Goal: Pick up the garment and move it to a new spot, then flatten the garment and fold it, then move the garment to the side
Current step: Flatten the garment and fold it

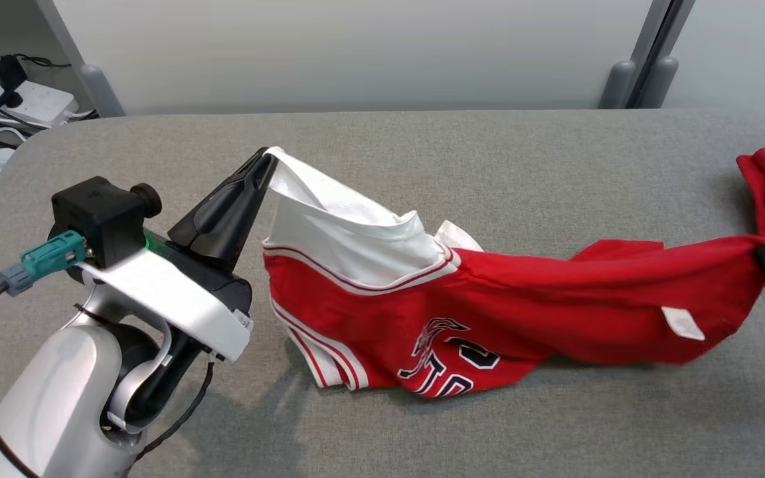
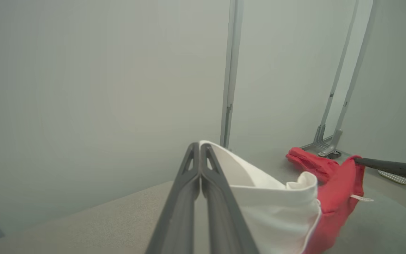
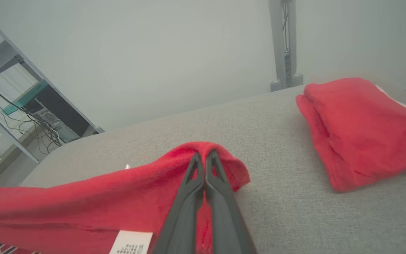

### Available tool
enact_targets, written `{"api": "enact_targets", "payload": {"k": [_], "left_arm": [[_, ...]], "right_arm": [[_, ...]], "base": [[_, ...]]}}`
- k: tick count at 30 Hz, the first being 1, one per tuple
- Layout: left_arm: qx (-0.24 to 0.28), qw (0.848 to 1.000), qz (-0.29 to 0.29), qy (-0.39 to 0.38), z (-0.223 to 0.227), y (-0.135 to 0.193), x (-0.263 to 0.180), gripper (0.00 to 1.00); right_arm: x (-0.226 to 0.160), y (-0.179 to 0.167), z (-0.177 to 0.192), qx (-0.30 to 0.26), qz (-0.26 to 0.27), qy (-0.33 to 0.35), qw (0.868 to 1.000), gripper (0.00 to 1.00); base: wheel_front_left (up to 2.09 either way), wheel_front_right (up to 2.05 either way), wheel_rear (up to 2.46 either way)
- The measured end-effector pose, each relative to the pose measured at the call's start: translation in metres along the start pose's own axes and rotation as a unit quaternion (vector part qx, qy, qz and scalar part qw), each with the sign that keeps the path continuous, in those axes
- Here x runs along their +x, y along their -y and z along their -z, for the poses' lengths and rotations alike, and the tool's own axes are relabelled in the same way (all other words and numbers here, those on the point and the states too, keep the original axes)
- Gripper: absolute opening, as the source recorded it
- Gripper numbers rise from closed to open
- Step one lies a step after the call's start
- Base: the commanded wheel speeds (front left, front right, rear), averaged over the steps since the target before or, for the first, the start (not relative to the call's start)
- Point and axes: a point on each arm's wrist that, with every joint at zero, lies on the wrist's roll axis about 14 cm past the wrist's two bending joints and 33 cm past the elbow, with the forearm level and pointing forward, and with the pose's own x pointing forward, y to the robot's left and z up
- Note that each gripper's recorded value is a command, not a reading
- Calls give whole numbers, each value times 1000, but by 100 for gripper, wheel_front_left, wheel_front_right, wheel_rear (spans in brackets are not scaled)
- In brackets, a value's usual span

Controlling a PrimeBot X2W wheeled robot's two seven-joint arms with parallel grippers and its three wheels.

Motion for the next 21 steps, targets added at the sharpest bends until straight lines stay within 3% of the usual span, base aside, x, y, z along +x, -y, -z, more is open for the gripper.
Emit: {"api": "enact_targets", "payload": {"k": [2, 6, 8, 14, 21], "left_arm": [[-12, 1000, -8, -17, 13, -5, 3, 0], [-39, 998, -37, -43, 47, -20, 11, 0], [-33, 997, -60, -48, 58, -34, 15, 0], [-11, 994, -95, -49, 80, -55, 18, 0], [-1, 993, -114, -27, 80, -65, 15, 0]], "right_arm": [[14, -6, 21, -3, 0, -44, 999, 0], [62, -28, 39, 8, 2, -55, 998, 0], [82, -38, 43, 4, 0, -45, 999, 100], [96, -33, 59, 2, 15, -25, 1000, 100], [53, 10, 99, -27, 50, -68, 996, 100]], "base": [[0, 0, 0], [0, 0, 0], [0, 0, 0], [0, 0, 0], [0, 0, 0]]}}
